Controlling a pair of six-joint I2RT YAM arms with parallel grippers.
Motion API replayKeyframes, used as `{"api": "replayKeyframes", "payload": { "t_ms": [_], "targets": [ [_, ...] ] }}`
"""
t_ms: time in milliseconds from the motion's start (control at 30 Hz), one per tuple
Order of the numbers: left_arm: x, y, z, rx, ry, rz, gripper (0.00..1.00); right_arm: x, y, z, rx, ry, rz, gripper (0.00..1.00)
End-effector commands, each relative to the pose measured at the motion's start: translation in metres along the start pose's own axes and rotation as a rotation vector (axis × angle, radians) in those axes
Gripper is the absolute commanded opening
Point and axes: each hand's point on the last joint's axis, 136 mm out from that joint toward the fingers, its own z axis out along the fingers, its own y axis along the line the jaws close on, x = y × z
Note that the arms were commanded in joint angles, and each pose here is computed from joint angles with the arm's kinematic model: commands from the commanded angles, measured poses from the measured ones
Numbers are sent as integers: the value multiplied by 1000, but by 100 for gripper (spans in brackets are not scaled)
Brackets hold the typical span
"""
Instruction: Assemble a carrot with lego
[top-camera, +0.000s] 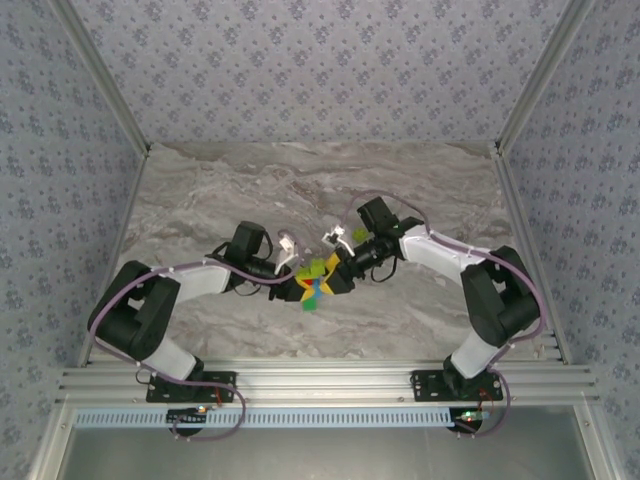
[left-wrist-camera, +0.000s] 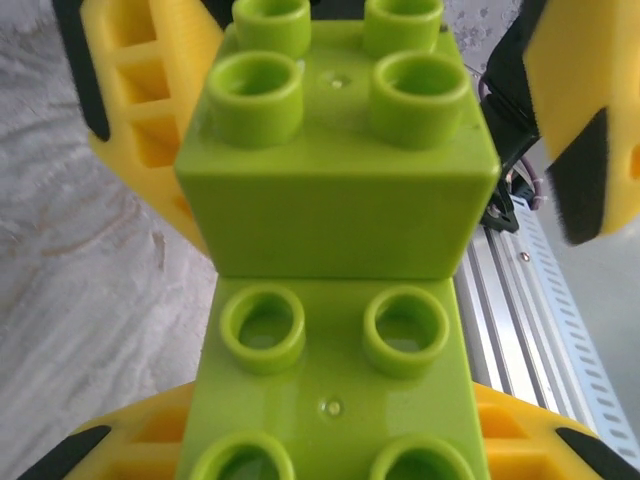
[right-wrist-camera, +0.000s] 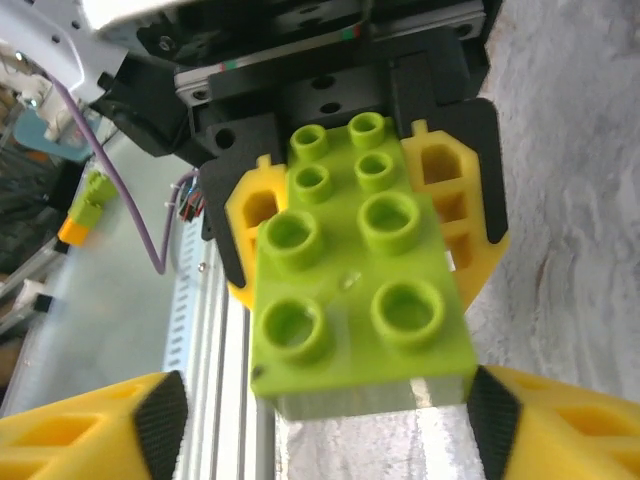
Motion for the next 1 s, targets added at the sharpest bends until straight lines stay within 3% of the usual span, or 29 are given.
{"api": "replayKeyframes", "payload": {
  "t_ms": [0,300,433,767,967],
  "targets": [
    [-23,-3,-3,6,-42,88,0,-10,10,-17,33,-24,2,86],
    [-11,24,3,-163,26,119,0,-19,-16,-55,276,-123,10,91],
    [-9,39,5,-270,57,157,7,-20,-31,-77,433,-180,32,91],
    [-19,64,-6,-507,-5,291,10,-13,-37,-87,510,-219,52,90],
    [-16,74,-1,-578,-15,318,10,-8,-40,-85,509,-229,66,90]
  ]
}}
